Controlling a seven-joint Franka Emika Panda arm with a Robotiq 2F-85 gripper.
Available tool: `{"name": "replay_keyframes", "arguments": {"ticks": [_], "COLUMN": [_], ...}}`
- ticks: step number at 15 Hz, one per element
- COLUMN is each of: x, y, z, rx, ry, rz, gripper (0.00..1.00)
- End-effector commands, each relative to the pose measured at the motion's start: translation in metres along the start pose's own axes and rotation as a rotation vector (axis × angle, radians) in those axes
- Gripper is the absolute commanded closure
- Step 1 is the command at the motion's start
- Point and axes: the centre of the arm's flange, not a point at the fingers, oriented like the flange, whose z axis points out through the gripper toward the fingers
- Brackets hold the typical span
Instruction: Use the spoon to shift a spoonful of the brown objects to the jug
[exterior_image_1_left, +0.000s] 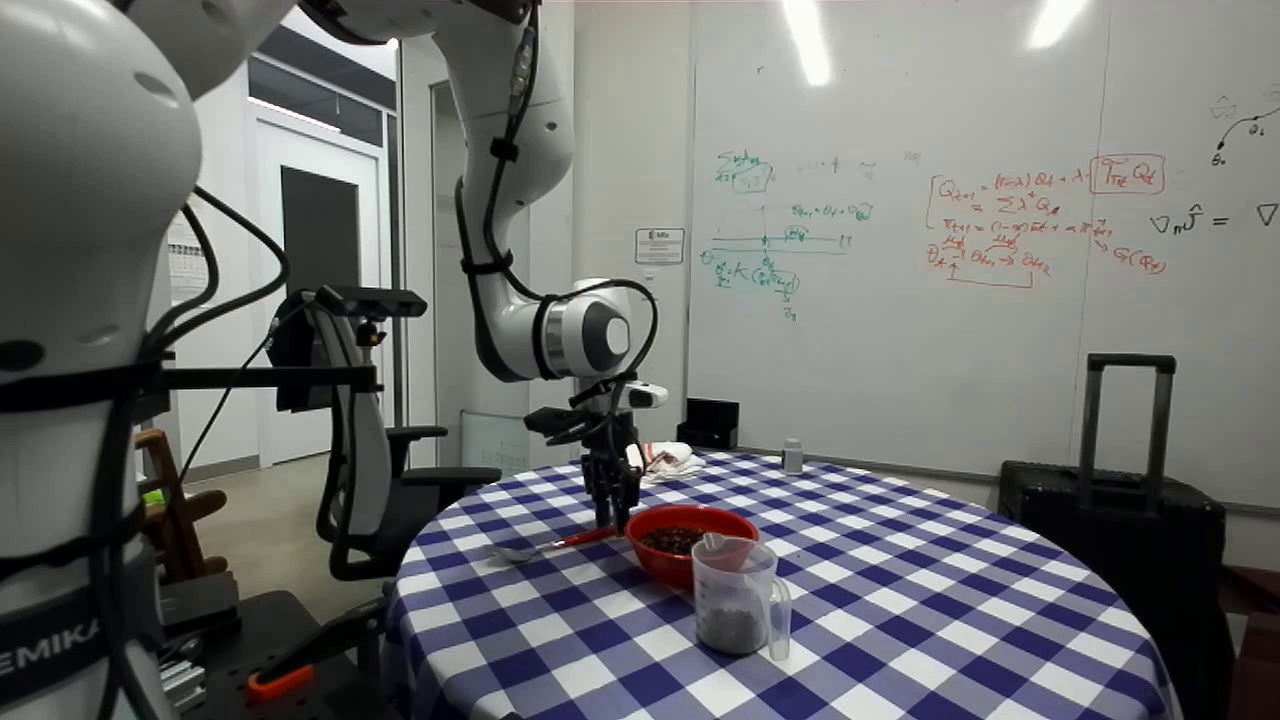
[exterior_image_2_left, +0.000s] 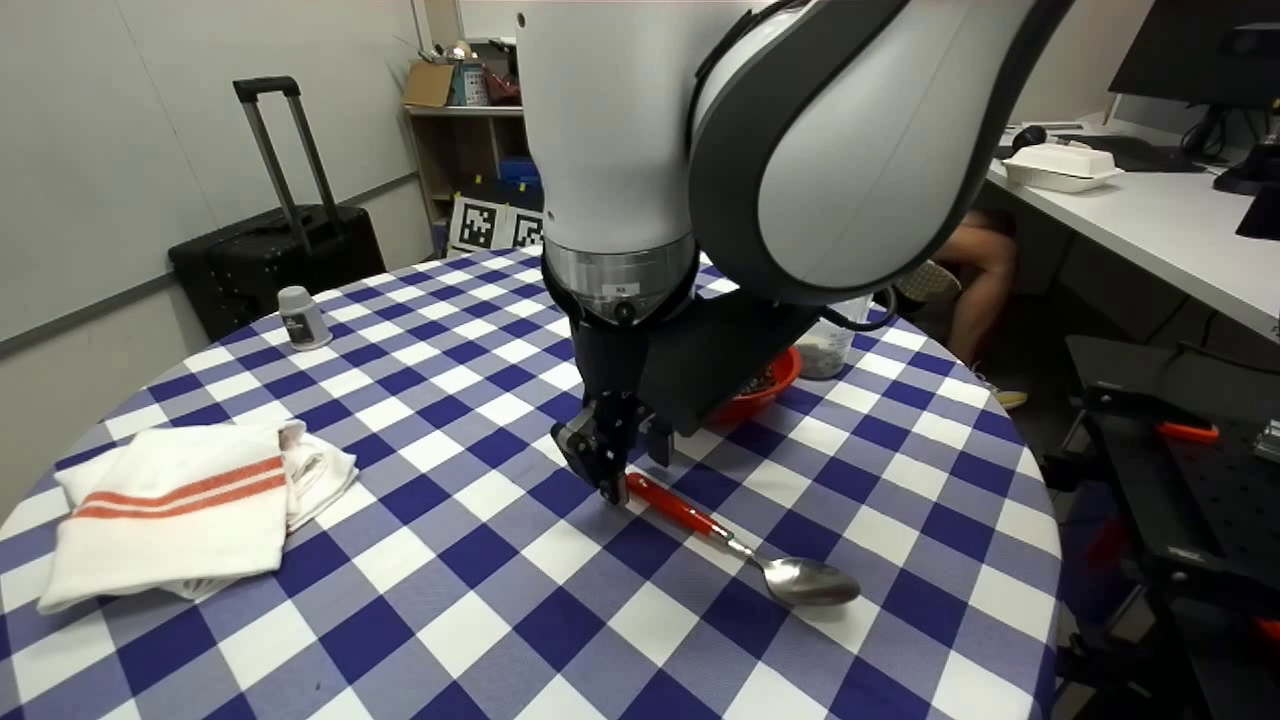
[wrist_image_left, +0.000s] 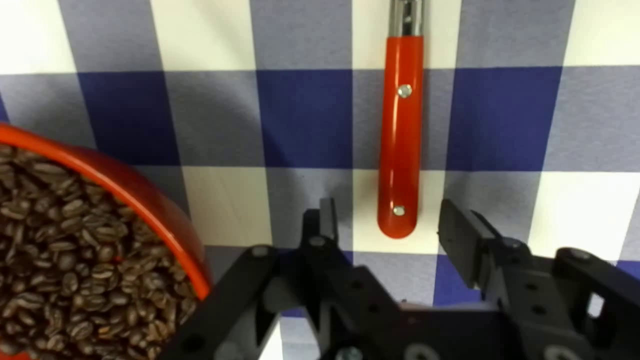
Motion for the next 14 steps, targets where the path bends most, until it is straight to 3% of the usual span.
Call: {"name": "replay_keyframes", "arguments": {"ticks": [1, 3, 5, 9, 14], "x": [-0.01, -0.023, -0.036, -0.065, -0.107], "y": [0.03, 0.061, 0.087, 0.128, 0.195], "z": [-0.037, -0.06, -0.084, -0.141, -0.189], "rx": [0.019, 0.022, 0.043, 0.16, 0.192], "ry": [-0.047, -0.104, -0.148, -0.176, -0.048], "rz": [-0.013, -0.014, -0.015, -0.032, -0.034], "gripper": [0.11, 0.0, 0.0, 0.0, 0.0]}}
